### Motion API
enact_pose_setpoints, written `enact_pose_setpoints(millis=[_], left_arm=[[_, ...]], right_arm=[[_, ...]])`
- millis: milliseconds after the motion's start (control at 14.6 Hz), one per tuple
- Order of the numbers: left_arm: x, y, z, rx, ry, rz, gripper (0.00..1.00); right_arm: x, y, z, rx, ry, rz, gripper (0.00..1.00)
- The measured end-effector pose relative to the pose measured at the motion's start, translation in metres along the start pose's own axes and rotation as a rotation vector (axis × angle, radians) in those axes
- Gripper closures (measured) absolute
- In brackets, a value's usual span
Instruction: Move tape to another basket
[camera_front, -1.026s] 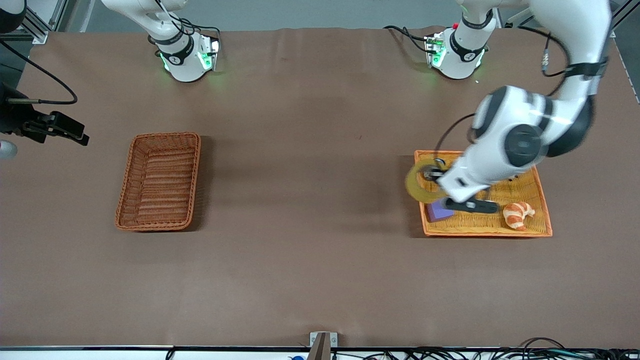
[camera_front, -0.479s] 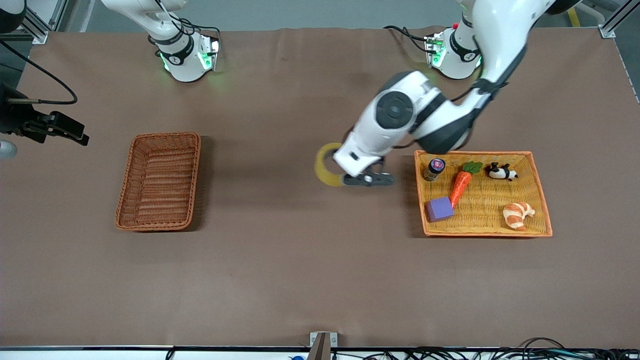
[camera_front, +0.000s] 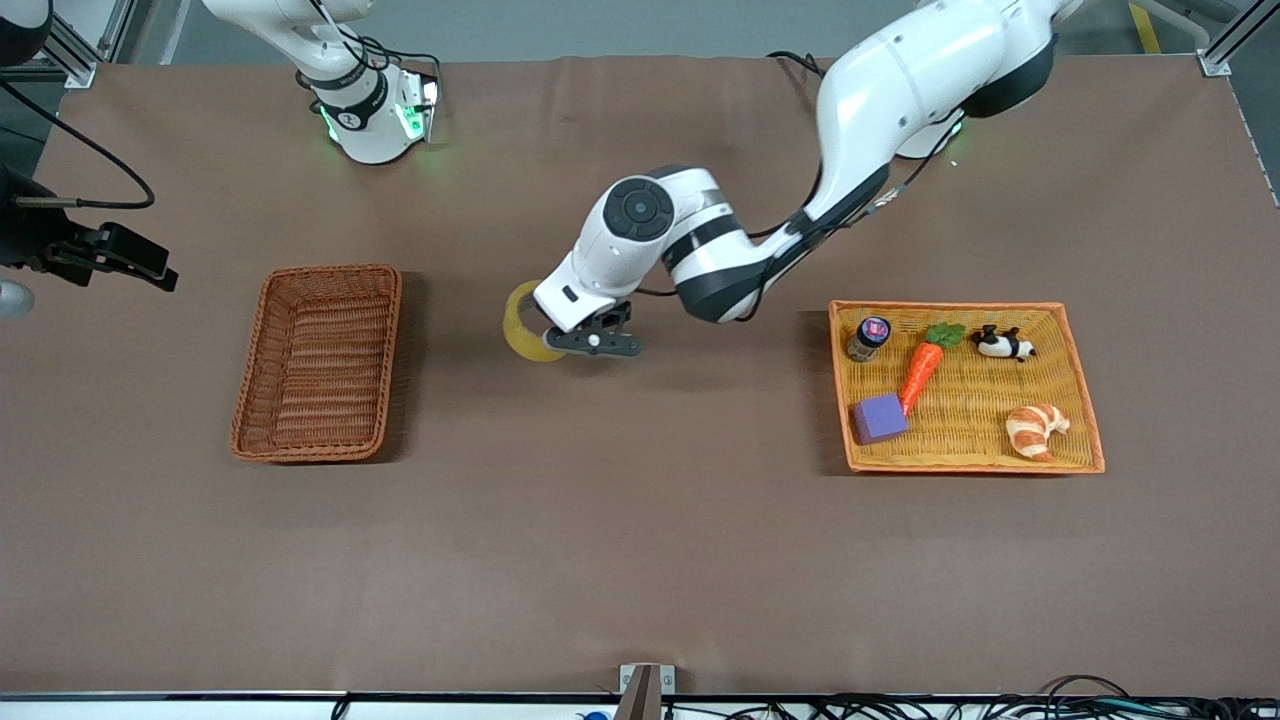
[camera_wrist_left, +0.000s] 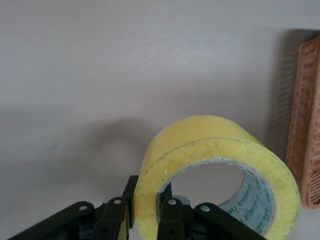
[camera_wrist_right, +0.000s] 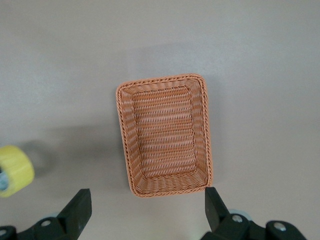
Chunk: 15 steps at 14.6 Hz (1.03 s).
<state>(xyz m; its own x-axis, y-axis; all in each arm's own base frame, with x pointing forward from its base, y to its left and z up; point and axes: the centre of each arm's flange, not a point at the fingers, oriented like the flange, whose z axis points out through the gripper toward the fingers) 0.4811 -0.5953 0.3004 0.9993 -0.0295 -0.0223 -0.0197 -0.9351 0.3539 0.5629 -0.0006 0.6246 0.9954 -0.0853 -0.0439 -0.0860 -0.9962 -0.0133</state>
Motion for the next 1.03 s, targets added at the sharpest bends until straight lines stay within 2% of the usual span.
enact_pose_setpoints(millis=[137,479,616,753,821,958,1026], left_arm=[[0.011,-0.008,0.027,-0.028,0.040,-0.007,0.79],[0.006,-0.021,0.070,-0.025,0.008,-0.018,0.76],[0.008,-0.018,0.067,-0.053,0.025,-0.021,0.61],[0.014,-0.015,0.060,-0.078,0.046,-0.026,0.54],[0.017,-0.014,0.057,-0.084,0.052,-0.029,0.47],[0.025,-0.015,0.049,-0.095,0.064,-0.042,0.27],[0.030,-0.017,0.043,-0.096,0.067,-0.052,0.25]], right_arm=[[0.000,0.000,0.000,0.000,0.000,0.000,0.00],[0.000,0.000,0.000,0.000,0.000,0.000,0.00],[0.000,-0.001,0.001,0.001,-0.001,-0.002,0.00],[0.000,-0.002,0.001,0.003,-0.001,-0.004,0.00],[0.000,-0.003,0.001,0.008,-0.001,-0.004,0.00],[0.001,-0.005,0.002,0.028,-0.004,-0.005,0.00],[0.002,-0.007,0.003,0.037,-0.005,-0.006,0.00]])
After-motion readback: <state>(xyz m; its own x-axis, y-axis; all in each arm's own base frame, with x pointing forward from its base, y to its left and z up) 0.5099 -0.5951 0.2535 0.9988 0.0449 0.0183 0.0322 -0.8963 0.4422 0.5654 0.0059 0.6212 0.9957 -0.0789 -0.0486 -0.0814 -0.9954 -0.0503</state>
